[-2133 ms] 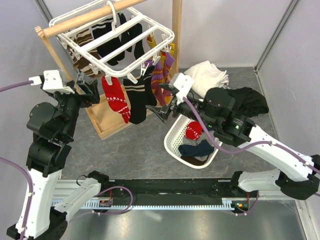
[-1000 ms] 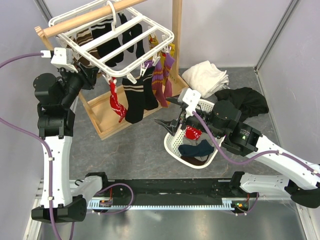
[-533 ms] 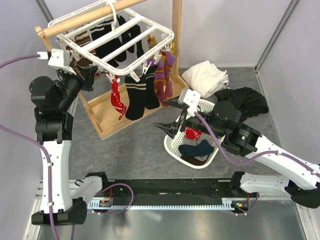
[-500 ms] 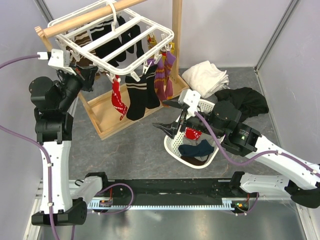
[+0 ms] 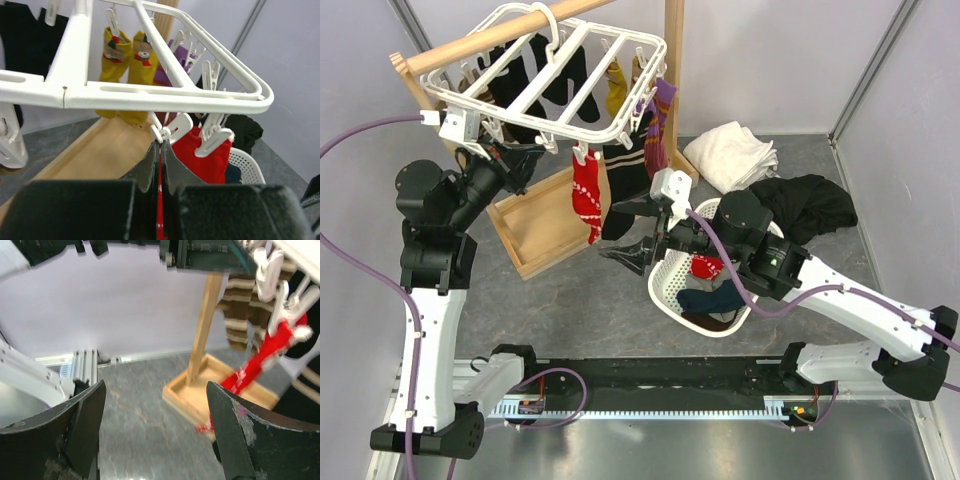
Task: Clip the socks to the hanger
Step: Open the clamp at the hanger.
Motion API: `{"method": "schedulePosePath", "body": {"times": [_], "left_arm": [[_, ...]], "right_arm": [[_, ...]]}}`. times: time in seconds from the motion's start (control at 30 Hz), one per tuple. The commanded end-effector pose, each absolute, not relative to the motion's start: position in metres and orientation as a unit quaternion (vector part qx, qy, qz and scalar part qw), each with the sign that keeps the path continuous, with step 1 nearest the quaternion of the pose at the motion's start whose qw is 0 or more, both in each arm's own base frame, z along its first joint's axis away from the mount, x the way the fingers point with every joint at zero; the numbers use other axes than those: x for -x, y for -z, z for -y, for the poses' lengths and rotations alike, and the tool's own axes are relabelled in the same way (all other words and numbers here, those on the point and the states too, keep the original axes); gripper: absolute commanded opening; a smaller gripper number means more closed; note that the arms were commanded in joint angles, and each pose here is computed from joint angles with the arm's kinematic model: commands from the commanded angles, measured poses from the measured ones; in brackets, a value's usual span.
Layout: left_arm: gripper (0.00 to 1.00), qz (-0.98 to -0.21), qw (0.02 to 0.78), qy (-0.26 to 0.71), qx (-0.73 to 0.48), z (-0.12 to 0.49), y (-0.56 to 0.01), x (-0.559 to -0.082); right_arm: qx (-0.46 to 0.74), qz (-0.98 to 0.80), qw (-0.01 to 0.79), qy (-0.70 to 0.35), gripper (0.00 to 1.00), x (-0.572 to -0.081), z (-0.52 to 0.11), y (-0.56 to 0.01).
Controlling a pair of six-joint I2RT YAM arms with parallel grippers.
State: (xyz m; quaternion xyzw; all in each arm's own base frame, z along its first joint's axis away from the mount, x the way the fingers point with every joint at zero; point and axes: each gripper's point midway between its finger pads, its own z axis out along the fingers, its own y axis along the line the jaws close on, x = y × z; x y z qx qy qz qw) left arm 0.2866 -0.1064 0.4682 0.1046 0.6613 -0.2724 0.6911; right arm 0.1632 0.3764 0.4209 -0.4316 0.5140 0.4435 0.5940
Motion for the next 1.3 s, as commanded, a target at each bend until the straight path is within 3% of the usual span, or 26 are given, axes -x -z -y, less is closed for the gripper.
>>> {"method": "schedulePosePath", "body": {"times": [0.0, 0.33, 0.6, 0.8, 1.03, 1.13, 1.27], "left_arm": [[0.02, -0.649, 0.687, 0.312, -0.094, 0.118, -0.479, -0.271], [0.02, -0.661, 0.669, 0.338, -0.04, 0.118, -0.479, -0.275], [0.02, -0.656, 0.686, 0.315, -0.012, 0.106, -0.486, -0.275], [0.23, -0.661, 0.696, 0.281, -0.008, 0.096, -0.484, -0.278], [0.57, -0.661, 0.706, 0.255, -0.009, 0.089, -0.485, -0.285], [0.65, -0.657, 0.717, 0.234, -0.007, 0.083, -0.487, -0.291], [0.65, -0.652, 0.729, 0.21, -0.002, 0.075, -0.491, -0.296]], "right_arm": [[0.421, -0.442, 0.63, -0.48, 0.89, -0.156, -0.387, -0.473], [0.415, -0.388, 0.698, -0.436, 0.89, -0.194, -0.426, -0.499], [0.419, -0.402, 0.705, -0.407, 0.87, -0.224, -0.46, -0.482], [0.419, -0.427, 0.706, -0.379, 0.87, -0.247, -0.47, -0.463], [0.404, -0.446, 0.72, -0.347, 0.87, -0.266, -0.463, -0.457], [0.4, -0.45, 0.723, -0.339, 0.88, -0.269, -0.461, -0.454], [0.395, -0.456, 0.726, -0.331, 0.89, -0.275, -0.458, -0.452]]}}
